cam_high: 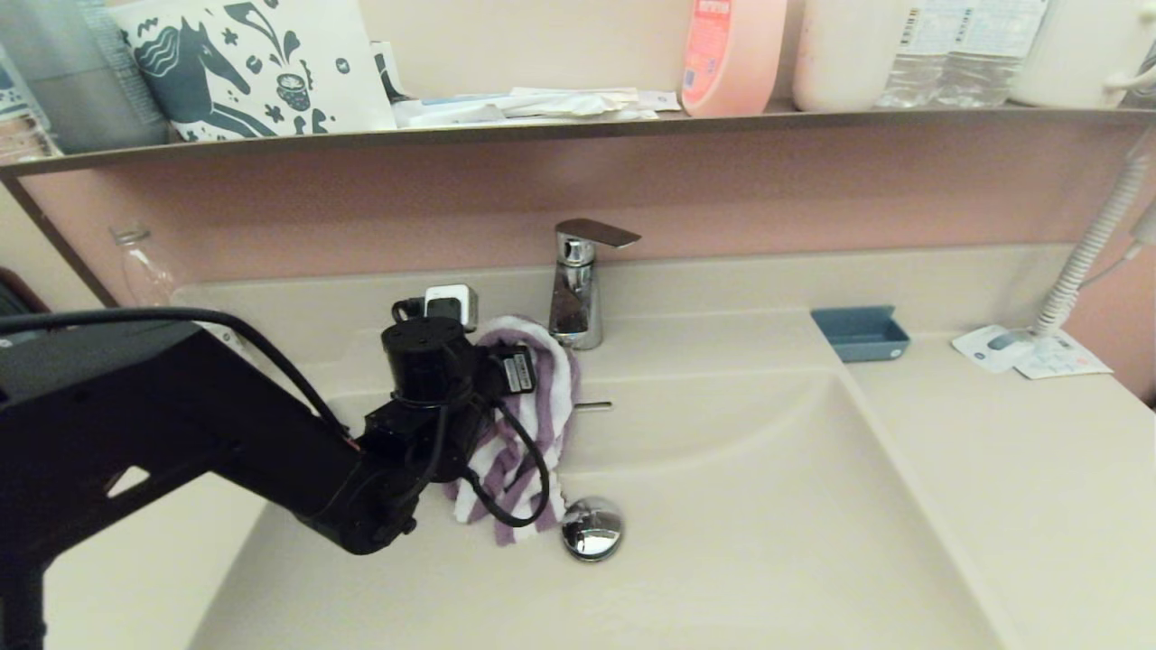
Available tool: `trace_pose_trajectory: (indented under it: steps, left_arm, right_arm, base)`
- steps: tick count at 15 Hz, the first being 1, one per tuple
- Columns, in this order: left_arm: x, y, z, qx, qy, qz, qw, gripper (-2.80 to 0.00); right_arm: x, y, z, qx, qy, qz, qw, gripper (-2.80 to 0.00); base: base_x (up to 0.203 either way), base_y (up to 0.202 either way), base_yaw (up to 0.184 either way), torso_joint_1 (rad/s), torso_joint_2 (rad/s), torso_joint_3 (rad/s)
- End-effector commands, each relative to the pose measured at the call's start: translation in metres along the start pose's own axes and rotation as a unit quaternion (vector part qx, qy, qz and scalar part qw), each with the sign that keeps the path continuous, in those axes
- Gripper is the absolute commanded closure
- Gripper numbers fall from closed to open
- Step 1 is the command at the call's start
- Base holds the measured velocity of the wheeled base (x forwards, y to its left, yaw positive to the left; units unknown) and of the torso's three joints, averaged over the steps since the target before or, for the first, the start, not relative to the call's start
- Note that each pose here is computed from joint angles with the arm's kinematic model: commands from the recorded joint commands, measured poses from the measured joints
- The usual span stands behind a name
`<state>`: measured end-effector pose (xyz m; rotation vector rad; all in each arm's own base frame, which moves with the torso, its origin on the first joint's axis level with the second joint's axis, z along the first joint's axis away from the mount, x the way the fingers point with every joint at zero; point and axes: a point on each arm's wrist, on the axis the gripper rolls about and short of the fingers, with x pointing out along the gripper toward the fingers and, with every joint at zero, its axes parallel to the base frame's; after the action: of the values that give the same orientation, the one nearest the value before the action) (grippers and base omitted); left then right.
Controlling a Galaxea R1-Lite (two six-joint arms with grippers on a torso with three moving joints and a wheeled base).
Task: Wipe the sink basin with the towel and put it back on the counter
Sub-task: Wipe the sink
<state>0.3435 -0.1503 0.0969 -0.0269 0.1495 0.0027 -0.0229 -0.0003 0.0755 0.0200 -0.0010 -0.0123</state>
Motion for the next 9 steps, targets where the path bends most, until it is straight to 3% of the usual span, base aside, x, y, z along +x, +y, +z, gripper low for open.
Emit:
trace_pose_trajectory:
  steps: [1, 6, 9]
  left_arm:
    - [-0.005, 0.033, 0.002, 0.001, 0.013, 0.035, 0.9993, 0.00]
    - [-0.004, 0.111, 0.020, 0.001, 0.004, 0.076, 0.9971, 0.00]
    - [-0.007, 0.115, 0.021, 0.002, 0.006, 0.072, 0.9974, 0.00]
  right_arm:
    - [0.000, 0.000, 0.000, 0.000, 0.000, 0.000, 1.000, 0.00]
    - [0.000, 0.000, 0.000, 0.000, 0.000, 0.000, 1.000, 0.00]
    - [0.000, 0.000, 0.000, 0.000, 0.000, 0.000, 1.000, 0.00]
  base:
    - [0.000, 0.000, 0.000, 0.000, 0.00, 0.000]
    - [0.000, 0.000, 0.000, 0.000, 0.00, 0.000]
    - [0.000, 0.000, 0.000, 0.000, 0.00, 0.000]
